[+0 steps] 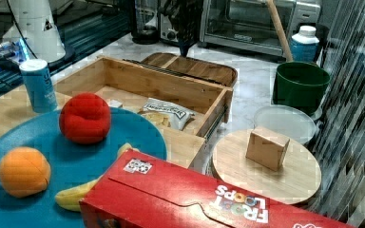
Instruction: Close the drawer.
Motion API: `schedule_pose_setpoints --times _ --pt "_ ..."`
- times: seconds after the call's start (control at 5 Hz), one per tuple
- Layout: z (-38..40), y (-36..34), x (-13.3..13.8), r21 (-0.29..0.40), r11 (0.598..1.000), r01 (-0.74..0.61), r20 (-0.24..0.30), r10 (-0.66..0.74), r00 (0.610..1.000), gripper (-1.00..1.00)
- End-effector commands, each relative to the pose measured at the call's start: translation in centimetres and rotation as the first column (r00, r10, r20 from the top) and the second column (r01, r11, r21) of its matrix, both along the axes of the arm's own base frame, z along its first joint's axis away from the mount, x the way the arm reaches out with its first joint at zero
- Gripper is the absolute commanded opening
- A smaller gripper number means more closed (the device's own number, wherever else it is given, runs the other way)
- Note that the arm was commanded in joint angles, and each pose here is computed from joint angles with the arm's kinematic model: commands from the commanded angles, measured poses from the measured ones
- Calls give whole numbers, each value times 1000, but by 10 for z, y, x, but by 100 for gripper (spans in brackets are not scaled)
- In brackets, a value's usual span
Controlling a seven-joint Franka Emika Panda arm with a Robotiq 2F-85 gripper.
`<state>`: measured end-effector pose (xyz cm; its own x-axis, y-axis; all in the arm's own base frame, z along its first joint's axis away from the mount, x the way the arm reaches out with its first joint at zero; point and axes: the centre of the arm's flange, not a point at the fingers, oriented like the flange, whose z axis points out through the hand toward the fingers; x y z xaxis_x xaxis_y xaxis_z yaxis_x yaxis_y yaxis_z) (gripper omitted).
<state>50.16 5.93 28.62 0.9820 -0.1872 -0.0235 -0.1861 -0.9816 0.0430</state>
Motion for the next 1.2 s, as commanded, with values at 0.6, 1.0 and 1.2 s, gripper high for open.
schedule_pose_setpoints --times 0.6,1.0,1.2 --pt "2 -112 0 -119 955 -272 30 277 960 -100" --pt "17 -171 16 -133 949 -287 49 295 954 -100" --pt "20 -201 21 -136 942 -306 33 313 949 -100"
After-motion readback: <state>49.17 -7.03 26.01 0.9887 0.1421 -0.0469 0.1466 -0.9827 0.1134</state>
